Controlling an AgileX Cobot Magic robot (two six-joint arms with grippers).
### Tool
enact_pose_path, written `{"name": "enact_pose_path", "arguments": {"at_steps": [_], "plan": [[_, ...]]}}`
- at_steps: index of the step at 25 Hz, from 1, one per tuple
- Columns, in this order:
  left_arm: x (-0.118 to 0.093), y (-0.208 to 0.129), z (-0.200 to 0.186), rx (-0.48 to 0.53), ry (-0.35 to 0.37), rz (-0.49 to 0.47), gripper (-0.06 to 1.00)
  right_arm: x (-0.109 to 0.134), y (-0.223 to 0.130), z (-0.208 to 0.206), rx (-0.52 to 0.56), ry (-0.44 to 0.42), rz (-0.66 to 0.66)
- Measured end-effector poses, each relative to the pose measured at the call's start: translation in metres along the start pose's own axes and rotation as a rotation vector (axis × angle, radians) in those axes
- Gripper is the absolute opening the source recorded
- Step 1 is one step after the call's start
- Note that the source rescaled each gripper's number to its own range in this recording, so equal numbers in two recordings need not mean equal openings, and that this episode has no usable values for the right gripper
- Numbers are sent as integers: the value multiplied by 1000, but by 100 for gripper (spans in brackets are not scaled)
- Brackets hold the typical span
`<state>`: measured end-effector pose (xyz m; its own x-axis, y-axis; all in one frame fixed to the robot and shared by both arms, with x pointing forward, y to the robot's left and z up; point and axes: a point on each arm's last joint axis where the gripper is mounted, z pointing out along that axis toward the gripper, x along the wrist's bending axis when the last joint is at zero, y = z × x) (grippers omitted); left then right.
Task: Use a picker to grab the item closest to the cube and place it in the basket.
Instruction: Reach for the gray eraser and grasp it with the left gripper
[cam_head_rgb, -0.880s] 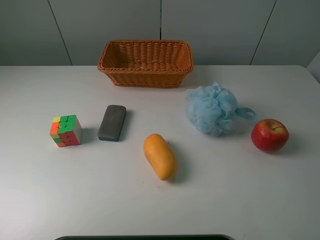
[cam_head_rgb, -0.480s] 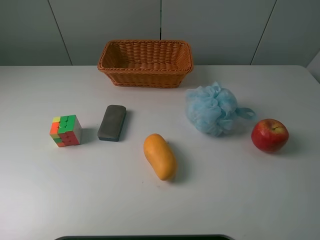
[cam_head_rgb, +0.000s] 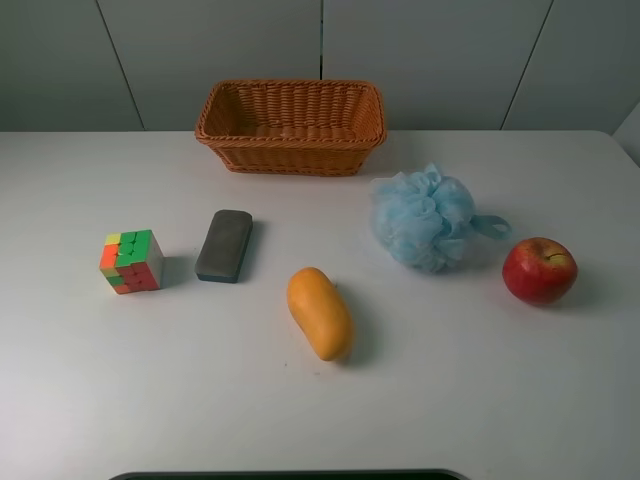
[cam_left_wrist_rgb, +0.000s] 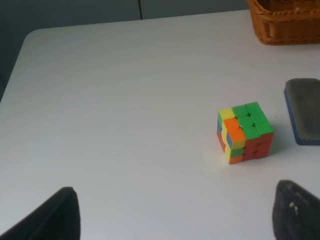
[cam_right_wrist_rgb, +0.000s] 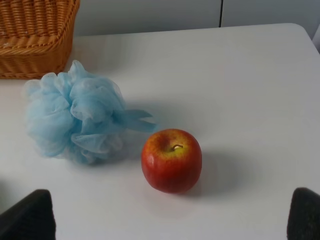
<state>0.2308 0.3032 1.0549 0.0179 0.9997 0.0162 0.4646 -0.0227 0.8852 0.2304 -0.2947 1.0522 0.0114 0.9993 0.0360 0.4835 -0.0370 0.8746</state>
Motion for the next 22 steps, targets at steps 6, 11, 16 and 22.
{"name": "enact_pose_path", "arguments": {"at_steps": [6,11,16,22], "plan": [[0,35,-13,-97,4,-16,100,0,0,0,0,0,0],[1,98,-3,-59,0,-22,100,0,0,0,0,0,0],[-1,172,17,-38,-23,-36,100,0,0,0,0,0,0],[-6,239,73,51,-74,-69,100,0,0,0,0,0,0]]}}
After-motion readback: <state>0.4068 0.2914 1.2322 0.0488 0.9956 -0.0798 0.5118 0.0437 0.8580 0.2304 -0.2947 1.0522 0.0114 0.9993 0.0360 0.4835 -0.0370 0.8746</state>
